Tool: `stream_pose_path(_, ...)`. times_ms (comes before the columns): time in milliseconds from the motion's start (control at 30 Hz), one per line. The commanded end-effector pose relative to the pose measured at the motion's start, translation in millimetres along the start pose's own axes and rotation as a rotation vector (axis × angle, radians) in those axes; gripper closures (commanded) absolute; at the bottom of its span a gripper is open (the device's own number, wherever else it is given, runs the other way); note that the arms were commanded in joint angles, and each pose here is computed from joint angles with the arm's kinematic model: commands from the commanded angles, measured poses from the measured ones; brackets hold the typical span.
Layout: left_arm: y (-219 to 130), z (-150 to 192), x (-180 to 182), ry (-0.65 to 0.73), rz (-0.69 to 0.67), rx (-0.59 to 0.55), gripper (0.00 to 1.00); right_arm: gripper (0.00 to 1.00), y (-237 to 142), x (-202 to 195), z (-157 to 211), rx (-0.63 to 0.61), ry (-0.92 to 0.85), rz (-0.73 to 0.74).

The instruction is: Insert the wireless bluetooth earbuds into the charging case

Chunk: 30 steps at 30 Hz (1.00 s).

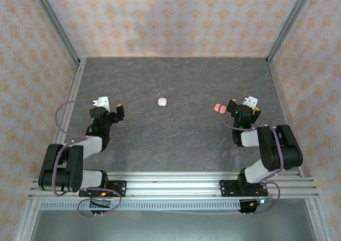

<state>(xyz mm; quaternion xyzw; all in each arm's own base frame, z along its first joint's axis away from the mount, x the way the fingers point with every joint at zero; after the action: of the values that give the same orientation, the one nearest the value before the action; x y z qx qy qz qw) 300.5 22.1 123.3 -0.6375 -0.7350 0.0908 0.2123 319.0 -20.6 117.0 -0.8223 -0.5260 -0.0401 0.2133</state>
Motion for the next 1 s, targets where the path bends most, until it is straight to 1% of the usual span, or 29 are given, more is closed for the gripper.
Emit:
stream_pose_path(0, 9.1, -14.8, 2.2, -0.018, 0.001, -0.076, 0.00, 0.01, 3.5, -0.5, -3.6, -0.013, -0.001, 0.015)
stream_pose_path(100, 18.7, -13.7, -1.6, -0.003, 0.021, -0.050, 0.00, 0.01, 3.1, -0.8, -2.5, -0.010, -0.004, 0.015)
stream_pose_path(167, 28.4, -14.8, -9.9, 0.049, 0.003, 0.000, 0.00, 0.01, 3.3, -0.3, -2.8, -0.010, -0.003, 0.012)
stream_pose_path(200, 26.7, -14.7, -14.3, 0.071, -0.013, 0.009, 0.00, 0.01, 3.4, -0.5, -3.3, -0.012, -0.003, 0.013)
stream_pose_path(367, 26.0, -12.3, -13.2, 0.063, -0.028, -0.006, 0.00, 0.01, 3.4, -0.6, -3.1, -0.010, -0.003, 0.014)
stream_pose_path(967, 25.8, -12.1, -14.3, 0.069, -0.030, -0.004, 0.00, 0.01, 3.4, -0.5, -3.3, -0.011, -0.002, 0.013)
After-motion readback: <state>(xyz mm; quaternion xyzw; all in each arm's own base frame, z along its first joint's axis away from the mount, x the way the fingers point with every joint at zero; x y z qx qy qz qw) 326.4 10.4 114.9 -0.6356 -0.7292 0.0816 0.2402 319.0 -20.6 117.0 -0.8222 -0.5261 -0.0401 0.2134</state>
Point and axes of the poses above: each hand's point on the last joint's axis, 136 mm out from that joint toward the fingers, its own y axis out along the fingers, its own x axis along the line the jaws close on, z = x × y, the point moved 7 cm from there along -y, back along the fingers, and after that the axes turned 14 degrees about y, right-handed, at the moved point
